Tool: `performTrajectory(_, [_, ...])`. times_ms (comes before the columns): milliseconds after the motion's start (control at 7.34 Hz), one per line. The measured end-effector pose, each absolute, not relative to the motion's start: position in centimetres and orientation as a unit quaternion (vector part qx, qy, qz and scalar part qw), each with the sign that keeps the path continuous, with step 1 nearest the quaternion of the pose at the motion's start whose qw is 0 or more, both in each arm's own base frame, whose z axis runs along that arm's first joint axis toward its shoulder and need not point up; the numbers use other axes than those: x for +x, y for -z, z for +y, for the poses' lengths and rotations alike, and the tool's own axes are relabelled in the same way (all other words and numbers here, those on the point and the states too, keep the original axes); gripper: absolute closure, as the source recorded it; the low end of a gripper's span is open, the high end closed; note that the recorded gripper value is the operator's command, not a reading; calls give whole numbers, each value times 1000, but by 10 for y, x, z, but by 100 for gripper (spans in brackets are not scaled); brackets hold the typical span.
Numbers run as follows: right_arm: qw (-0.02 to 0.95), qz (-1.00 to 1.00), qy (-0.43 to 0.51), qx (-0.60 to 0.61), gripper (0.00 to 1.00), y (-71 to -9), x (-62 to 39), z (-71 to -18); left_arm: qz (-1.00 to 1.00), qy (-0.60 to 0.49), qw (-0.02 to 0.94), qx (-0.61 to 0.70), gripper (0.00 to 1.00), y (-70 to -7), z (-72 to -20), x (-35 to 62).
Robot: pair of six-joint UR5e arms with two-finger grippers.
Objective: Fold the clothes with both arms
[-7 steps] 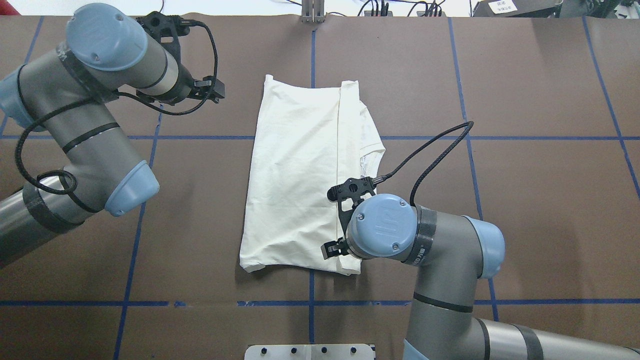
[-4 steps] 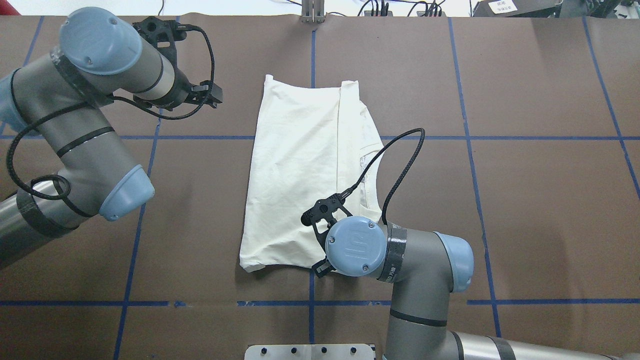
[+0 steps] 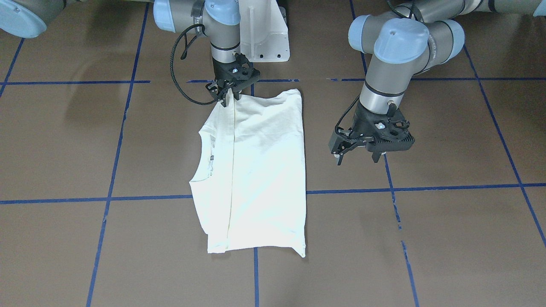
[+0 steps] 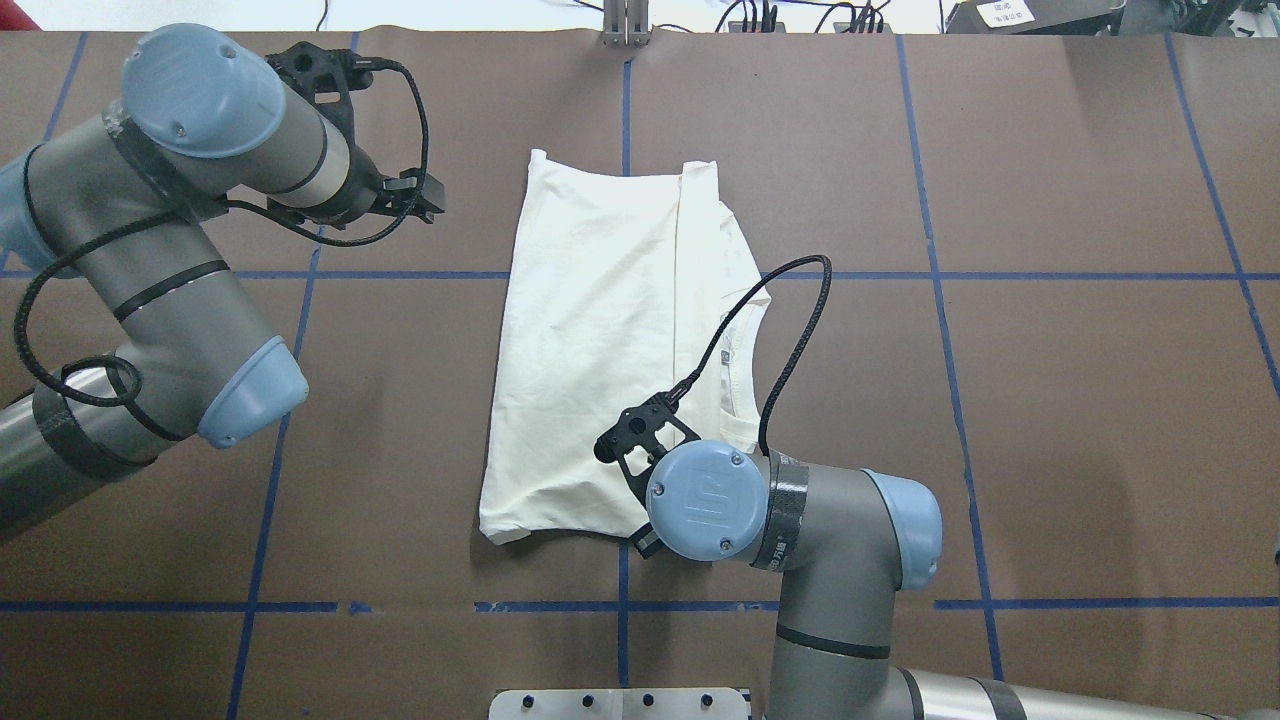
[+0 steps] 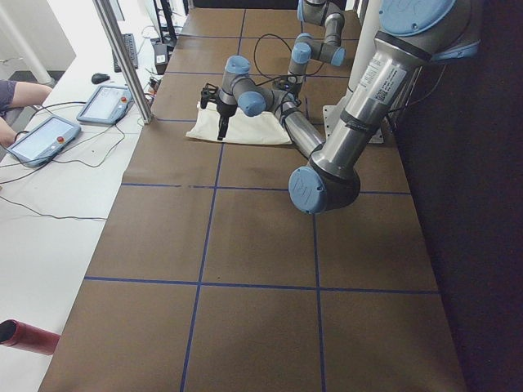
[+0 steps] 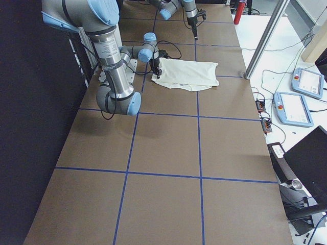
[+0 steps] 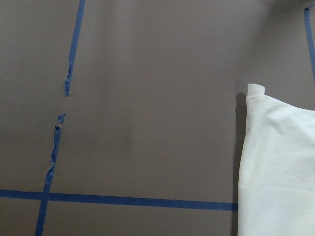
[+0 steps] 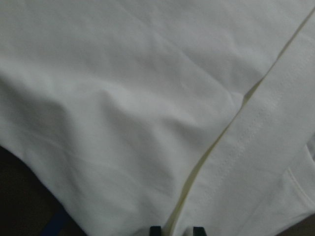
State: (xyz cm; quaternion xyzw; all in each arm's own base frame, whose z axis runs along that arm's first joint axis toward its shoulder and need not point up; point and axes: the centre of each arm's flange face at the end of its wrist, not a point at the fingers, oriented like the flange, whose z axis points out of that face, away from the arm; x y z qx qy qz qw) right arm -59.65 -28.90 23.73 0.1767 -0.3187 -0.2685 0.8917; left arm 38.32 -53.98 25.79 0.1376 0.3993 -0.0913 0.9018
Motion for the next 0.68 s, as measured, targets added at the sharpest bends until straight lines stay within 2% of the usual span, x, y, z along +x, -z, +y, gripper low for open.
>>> performTrajectory(136, [891, -318, 270, 178, 67, -237, -597, -288, 399, 92, 902, 137, 0, -258, -540, 383])
performTrajectory(272, [891, -318, 272, 178, 77, -238, -598, -286, 399, 92, 902, 137, 0, -258, -540, 383])
performTrajectory(409, [891, -318, 273, 178, 100, -238, -598, -286, 399, 93, 902, 136, 0, -259, -539, 384])
performTrajectory(681, [891, -318, 270, 179, 100, -238, -596, -289, 400, 92, 902, 136, 0, -258, -539, 385])
